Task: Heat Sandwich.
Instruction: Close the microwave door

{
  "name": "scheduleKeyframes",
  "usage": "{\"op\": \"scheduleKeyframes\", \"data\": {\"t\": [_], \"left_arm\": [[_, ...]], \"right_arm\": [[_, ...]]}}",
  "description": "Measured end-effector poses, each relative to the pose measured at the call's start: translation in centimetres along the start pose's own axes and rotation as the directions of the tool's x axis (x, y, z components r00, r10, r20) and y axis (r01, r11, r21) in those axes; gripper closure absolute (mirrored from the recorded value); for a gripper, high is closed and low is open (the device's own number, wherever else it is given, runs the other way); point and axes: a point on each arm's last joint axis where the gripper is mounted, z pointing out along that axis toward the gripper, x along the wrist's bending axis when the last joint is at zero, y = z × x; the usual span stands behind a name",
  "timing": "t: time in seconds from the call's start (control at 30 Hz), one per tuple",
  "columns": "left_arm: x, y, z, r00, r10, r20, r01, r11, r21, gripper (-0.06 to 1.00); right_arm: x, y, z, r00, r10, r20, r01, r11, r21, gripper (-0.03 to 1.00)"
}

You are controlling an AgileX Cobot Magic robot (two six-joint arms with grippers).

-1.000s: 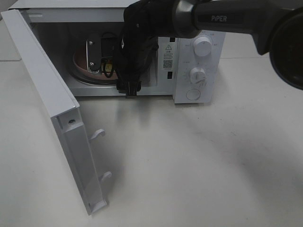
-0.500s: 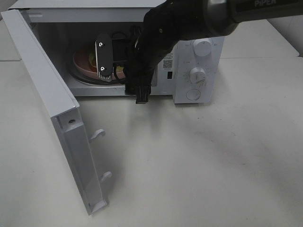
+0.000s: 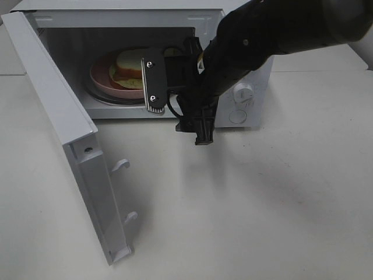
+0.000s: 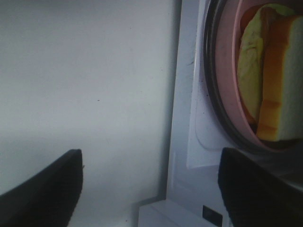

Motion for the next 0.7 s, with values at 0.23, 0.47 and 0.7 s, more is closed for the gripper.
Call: {"op": "scheduleKeyframes", "data": {"t": [0.23, 0.47, 0.7], "left_arm": [[0.0, 0.0, 0.0, 1.000, 0.000, 0.000, 0.000, 1.000, 0.000, -0.03], [0.0, 0.0, 0.0, 1.000, 0.000, 0.000, 0.000, 1.000, 0.000, -0.03], [0.0, 0.0, 0.0, 1.000, 0.000, 0.000, 0.000, 1.000, 0.000, -0.03]], "right_arm": [[1.7, -1.0, -2.4, 0.999, 0.040, -0.009, -0.040, 0.999, 0.004, 0.20], [3.8, -2.3, -5.1, 0.988, 0.154, -0.014, -0.154, 0.988, 0.007, 0.20], [5.1, -3.1, -7.6, 0.930, 0.366, 0.002, -0.366, 0.930, -0.004, 0.20]]}}
